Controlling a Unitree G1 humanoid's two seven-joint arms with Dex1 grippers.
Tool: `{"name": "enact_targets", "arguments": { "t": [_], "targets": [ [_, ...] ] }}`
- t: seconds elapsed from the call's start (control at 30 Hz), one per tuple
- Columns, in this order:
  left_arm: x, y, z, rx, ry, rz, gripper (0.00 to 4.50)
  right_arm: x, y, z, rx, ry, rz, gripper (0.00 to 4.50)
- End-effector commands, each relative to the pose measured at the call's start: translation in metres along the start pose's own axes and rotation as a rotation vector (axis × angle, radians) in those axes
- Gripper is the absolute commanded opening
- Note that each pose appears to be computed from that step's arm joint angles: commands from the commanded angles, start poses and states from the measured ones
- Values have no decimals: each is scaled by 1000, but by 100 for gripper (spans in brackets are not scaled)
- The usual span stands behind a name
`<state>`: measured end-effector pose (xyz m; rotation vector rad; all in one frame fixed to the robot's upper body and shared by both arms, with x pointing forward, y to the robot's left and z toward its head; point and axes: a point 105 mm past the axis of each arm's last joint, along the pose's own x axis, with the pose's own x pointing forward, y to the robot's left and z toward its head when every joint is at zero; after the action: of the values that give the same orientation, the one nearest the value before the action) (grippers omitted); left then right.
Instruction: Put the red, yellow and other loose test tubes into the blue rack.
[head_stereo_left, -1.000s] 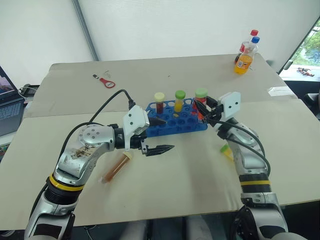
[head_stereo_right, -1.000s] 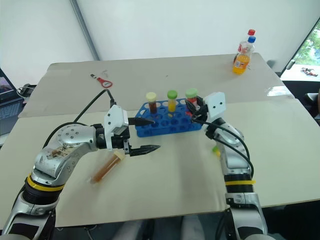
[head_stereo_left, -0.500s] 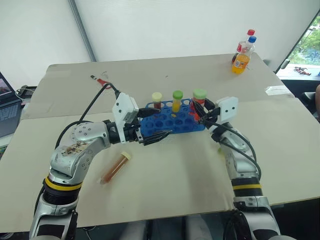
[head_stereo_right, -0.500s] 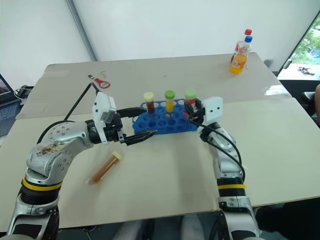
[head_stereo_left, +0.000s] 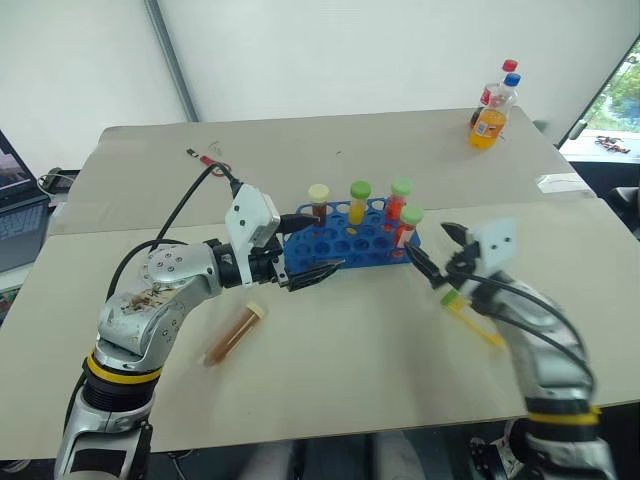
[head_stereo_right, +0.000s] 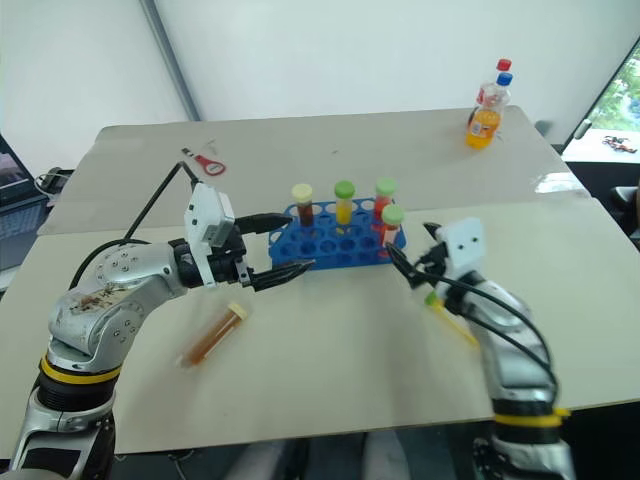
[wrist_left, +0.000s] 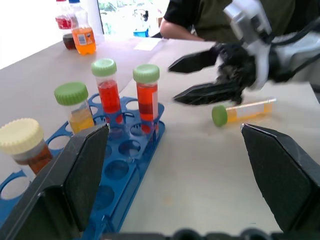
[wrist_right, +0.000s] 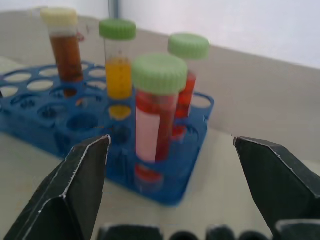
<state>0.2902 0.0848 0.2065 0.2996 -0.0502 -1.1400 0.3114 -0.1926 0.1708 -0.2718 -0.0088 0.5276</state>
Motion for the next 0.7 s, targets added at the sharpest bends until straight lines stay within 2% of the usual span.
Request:
{"name": "enact_targets", "arguments": {
  "t": [0.03, 0.17, 0.5, 0.7],
  "targets": [
    [-2, -20, -2, 110, 32, -107, 450, -27, 13, 7, -55, 174, 117, 443],
    [-3, -34, -9, 155, 56, -187, 450, -48, 3, -17, -140, 484, 144, 443],
    [-1, -49, -30, 175, 60, -200, 450, -33, -24, -59, -90, 755, 181, 443],
    [1, -52, -35, 177, 53, -180, 450, -31, -36, -69, -134, 872, 244, 443]
  ]
}}
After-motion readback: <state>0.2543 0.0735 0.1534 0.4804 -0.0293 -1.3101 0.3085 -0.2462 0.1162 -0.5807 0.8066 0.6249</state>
